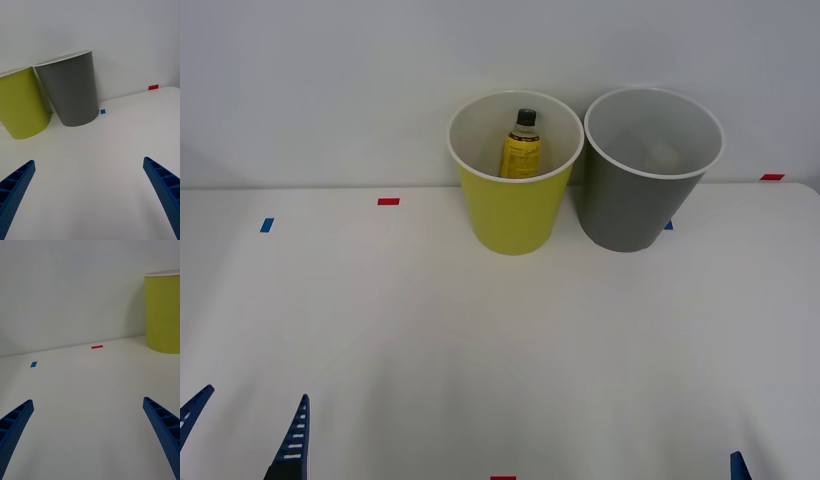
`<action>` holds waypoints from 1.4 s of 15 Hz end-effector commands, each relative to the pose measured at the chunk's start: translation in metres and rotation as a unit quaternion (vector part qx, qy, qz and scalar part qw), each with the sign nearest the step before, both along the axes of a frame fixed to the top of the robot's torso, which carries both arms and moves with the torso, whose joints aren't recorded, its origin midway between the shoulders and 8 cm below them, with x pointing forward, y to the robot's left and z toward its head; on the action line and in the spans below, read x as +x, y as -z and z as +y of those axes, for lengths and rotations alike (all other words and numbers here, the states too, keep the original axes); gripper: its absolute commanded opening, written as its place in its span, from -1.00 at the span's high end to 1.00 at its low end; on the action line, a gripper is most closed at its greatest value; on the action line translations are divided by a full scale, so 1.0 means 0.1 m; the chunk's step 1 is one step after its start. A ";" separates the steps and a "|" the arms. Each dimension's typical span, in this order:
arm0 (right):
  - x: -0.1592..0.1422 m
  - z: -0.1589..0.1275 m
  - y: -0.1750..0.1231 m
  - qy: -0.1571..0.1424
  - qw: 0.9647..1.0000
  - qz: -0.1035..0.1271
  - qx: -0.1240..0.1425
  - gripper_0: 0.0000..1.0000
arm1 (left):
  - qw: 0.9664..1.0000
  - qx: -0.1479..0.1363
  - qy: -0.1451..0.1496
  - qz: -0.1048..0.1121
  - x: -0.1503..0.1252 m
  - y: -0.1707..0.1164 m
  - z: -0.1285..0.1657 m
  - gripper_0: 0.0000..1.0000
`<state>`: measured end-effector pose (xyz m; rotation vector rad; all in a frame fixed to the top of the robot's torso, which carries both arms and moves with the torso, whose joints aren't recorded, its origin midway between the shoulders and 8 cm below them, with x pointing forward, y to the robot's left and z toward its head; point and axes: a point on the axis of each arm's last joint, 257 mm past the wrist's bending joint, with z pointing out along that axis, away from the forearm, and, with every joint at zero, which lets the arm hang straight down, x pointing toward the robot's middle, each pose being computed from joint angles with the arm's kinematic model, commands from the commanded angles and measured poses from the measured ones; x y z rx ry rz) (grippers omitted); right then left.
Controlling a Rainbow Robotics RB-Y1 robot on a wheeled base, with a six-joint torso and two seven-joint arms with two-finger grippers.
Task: Put cans in the gray bin and PET bottles in the light green bin.
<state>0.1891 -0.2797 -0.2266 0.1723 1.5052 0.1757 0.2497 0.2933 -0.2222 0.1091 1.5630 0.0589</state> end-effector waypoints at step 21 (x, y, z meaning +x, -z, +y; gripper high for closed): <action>0.00 0.00 0.00 0.000 1.000 0.000 0.000 -1.00 | 1.000 -0.019 -0.006 -0.011 -0.34 0.21 -0.02 -1.00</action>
